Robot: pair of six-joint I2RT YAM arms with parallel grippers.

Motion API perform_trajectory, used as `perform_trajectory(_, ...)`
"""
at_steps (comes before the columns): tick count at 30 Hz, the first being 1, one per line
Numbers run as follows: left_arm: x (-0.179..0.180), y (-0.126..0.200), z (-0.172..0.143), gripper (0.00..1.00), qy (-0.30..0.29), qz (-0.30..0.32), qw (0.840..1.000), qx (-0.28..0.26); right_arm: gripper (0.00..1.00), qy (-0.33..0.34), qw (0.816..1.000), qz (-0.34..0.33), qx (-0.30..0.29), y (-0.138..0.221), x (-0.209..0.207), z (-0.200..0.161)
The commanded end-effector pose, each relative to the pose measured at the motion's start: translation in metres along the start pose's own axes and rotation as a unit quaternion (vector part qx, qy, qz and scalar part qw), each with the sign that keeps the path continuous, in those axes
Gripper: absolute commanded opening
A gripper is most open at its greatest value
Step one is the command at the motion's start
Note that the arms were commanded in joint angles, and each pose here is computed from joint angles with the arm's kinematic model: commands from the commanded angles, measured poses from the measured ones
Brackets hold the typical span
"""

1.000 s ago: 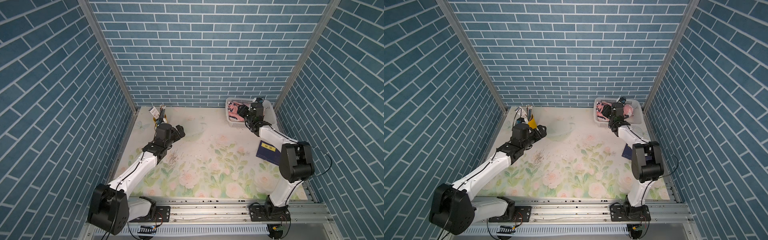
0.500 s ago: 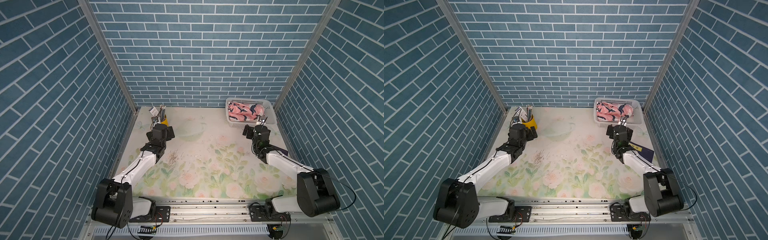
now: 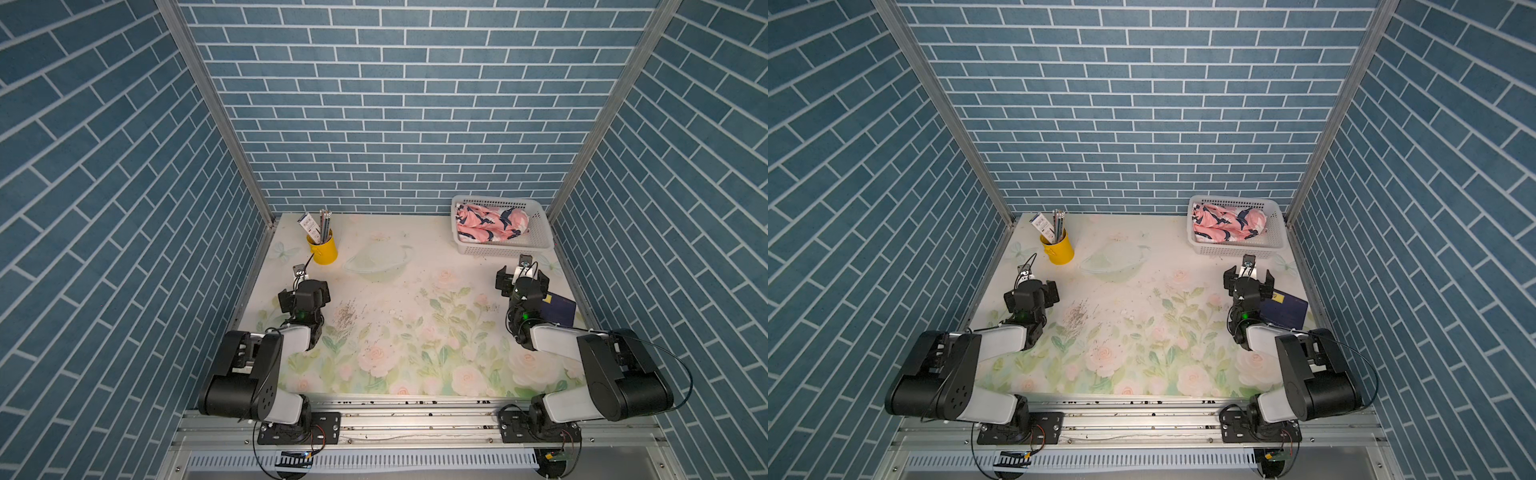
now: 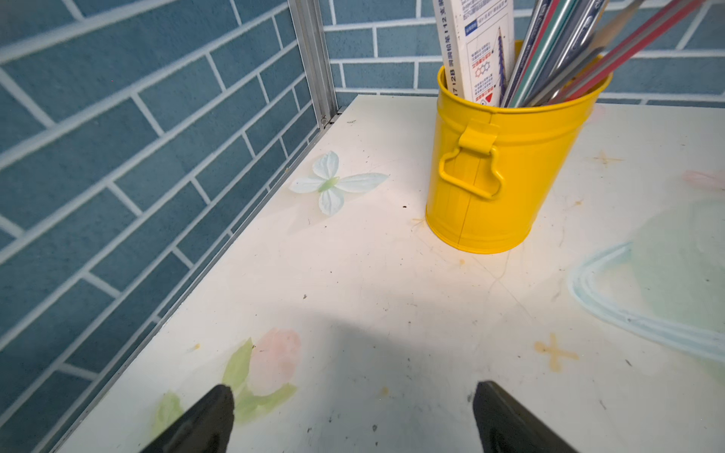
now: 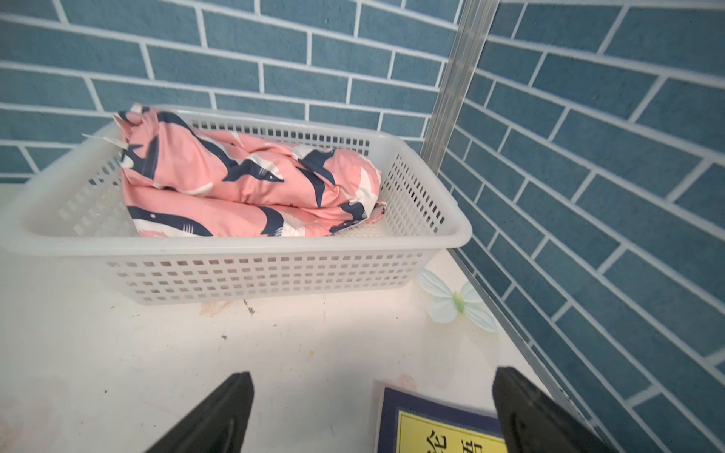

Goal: Roll up the shorts
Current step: Reset both arms

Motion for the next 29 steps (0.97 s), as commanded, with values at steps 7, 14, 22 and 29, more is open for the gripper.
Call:
perform_trajectory(7, 0.003, 0.016, 0.017, 1.0, 0.03, -0.053, 0.986, -0.155, 1.0, -0.014, 0.996, 0.062, -0.06, 0.026, -0.029, -0.026)
perform_trajectory(14, 0.009, 0.023, 0.006, 1.0, 0.045, -0.028, 0.985, -0.164, 1.0, -0.031, 0.995, 0.083, -0.037, 0.02, -0.038, -0.035)
perform_trajectory(22, 0.01, 0.025, 0.006, 1.0, 0.047, -0.022, 0.984, -0.17, 1.0, -0.016, 0.993, 0.105, -0.043, 0.022, -0.03, -0.036)
perform_trajectory(29, 0.01, 0.025, 0.006, 1.0, 0.048, -0.024, 0.984, -0.171, 1.0, -0.022, 0.992, 0.125, -0.03, 0.017, -0.031, -0.036)
Point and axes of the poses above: each gripper's point midway between its finger pads, its own y axis back along the fingers, its own x axis along the line the jaws close on, z = x × y, the point moved 7 cm from there along y, back along the fingers, and after that the axes turned 15 degrees about -y, right-handed, at the moved point
